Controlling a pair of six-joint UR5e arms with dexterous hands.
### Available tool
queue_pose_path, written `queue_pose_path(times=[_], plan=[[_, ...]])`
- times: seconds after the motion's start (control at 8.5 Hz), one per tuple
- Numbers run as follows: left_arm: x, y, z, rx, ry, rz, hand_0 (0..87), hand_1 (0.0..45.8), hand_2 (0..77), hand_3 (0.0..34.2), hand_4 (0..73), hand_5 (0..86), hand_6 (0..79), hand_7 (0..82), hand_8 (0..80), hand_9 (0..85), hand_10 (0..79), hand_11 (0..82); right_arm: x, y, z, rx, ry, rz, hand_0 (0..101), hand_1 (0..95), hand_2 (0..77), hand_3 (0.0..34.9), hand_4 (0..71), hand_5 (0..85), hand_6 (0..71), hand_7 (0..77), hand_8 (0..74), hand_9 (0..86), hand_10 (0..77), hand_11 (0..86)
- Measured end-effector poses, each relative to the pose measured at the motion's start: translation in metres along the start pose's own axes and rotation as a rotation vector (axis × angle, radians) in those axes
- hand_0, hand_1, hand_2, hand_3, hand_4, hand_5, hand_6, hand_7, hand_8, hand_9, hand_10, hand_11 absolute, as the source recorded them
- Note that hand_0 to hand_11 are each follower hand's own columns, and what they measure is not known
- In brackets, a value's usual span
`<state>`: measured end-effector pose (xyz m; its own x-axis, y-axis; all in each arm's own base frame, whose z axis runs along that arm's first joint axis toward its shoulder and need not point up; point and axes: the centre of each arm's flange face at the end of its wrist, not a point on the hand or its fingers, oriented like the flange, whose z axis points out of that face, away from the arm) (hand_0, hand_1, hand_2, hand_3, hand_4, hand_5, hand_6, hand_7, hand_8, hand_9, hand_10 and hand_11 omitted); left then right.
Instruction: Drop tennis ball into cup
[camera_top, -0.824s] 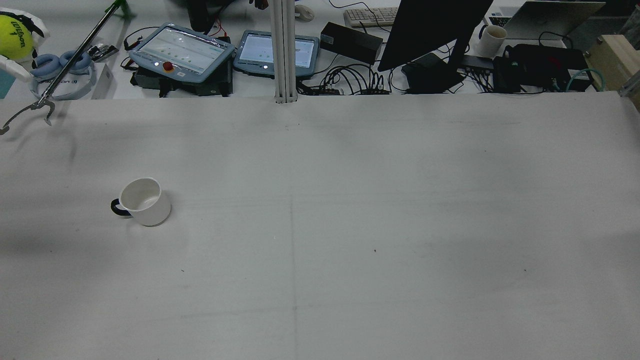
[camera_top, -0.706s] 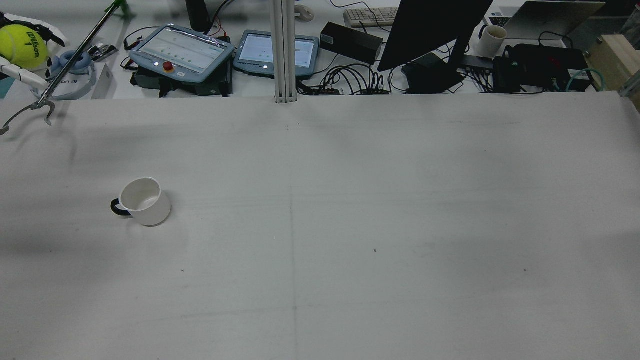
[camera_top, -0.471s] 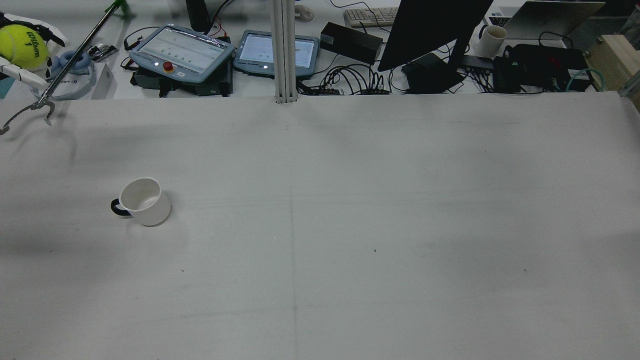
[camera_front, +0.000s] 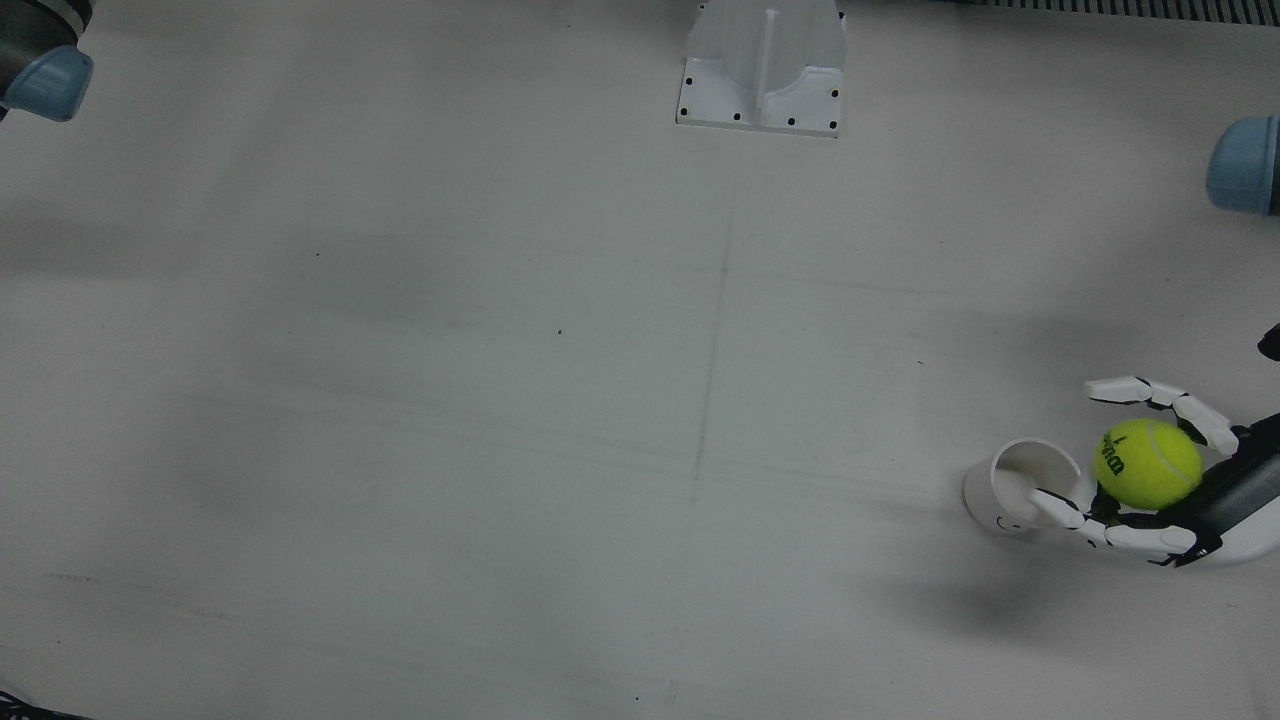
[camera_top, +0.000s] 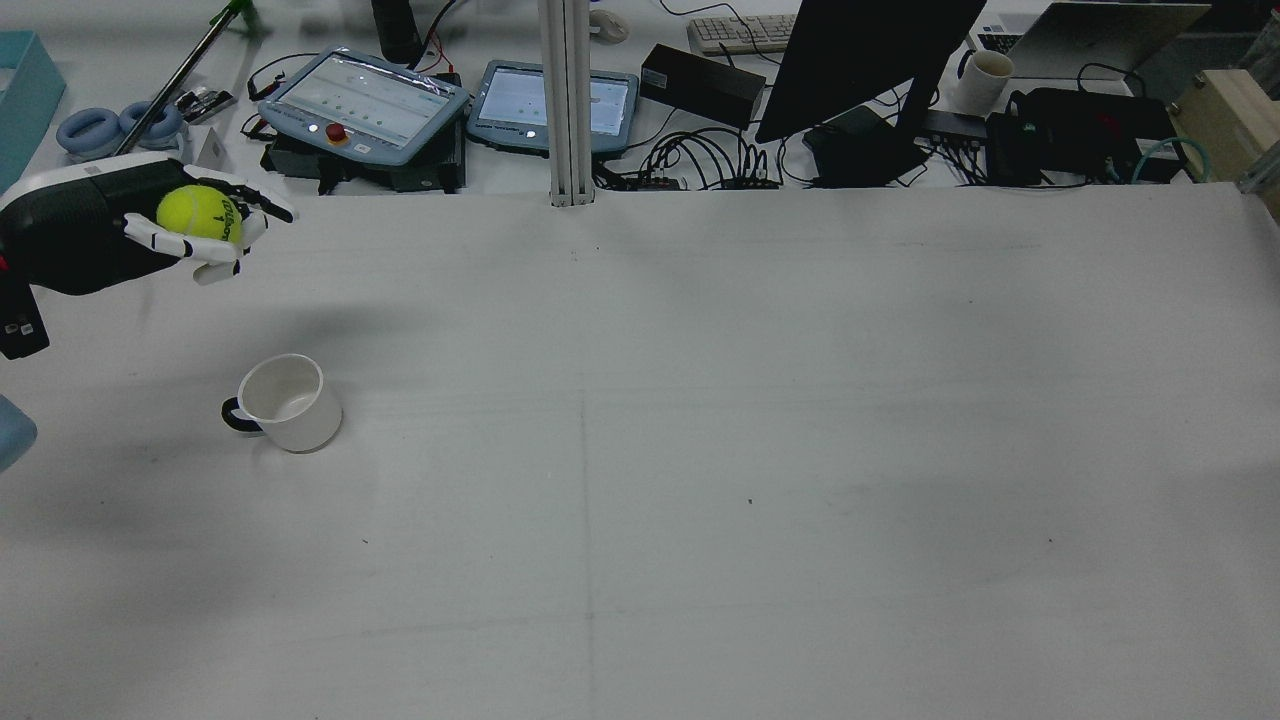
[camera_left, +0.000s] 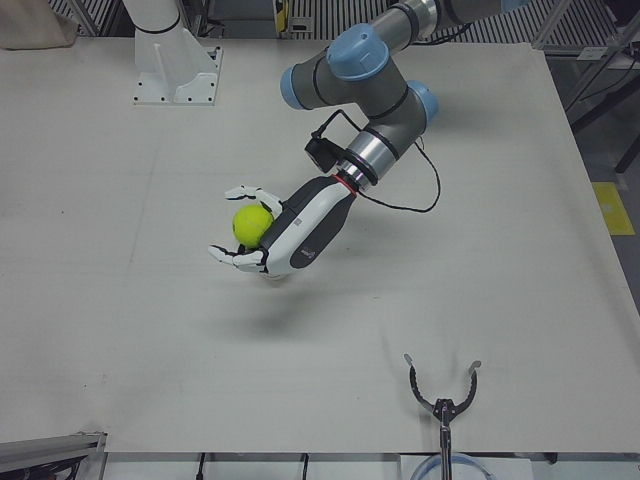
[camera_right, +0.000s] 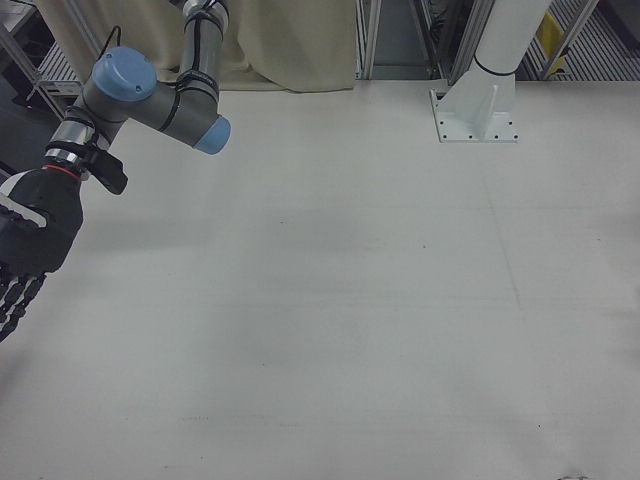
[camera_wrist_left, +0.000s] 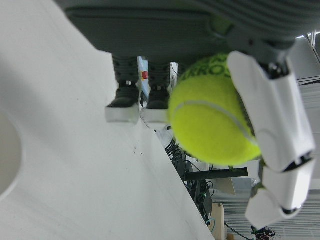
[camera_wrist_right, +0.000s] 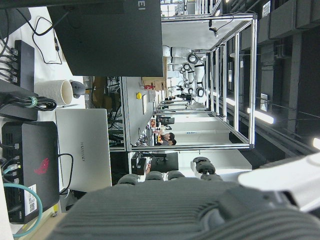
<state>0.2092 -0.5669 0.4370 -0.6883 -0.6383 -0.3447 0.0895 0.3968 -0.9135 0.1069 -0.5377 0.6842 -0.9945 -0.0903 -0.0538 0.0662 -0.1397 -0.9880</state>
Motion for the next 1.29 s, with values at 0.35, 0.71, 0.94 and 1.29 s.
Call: queue_pose_path(times=[0.35,0.71,0.94,1.29], plan=[[-0.028,-0.002,0.007,-0.004,-0.039,0.012,29.3,2.7,36.0,0.0,36.5,14.7,56.2,56.7,52.4,70.4,42.5,60.0,0.0,0.0,0.0,-0.001,0.0,0.0,0,0.5,0.5,0.0,0.0,0.0,0.0,0.0,0.0,0.0,0.0,0.5],[-0.033,-0.008,0.003,-0.021,-0.022,0.018,8.1,4.9,11.4,0.0,10.4,0.5,44.2,57.3,31.6,50.2,19.6,39.3,0.0,0.001,0.0,-0.001,0.0,0.0,0,0.5,0.5,0.0,0.0,0.0,0.0,0.0,0.0,0.0,0.0,0.5],[-0.035,-0.009,0.003,-0.027,-0.02,0.017,11.5,7.1,9.8,0.0,1.1,0.0,20.7,36.0,1.1,25.6,0.0,8.7,0.0,0.0,0.0,-0.001,0.0,0.0,0,0.5,0.5,0.0,0.0,0.0,0.0,0.0,0.0,0.0,0.0,0.5],[-0.031,-0.002,0.003,-0.044,-0.011,0.006,8.3,5.4,13.6,0.0,1.1,0.0,0.0,10.4,0.0,1.6,0.0,0.5,0.0,0.0,0.0,-0.001,0.0,0.0,0,0.5,0.5,0.0,0.0,0.0,0.0,0.0,0.0,0.0,0.0,0.5]])
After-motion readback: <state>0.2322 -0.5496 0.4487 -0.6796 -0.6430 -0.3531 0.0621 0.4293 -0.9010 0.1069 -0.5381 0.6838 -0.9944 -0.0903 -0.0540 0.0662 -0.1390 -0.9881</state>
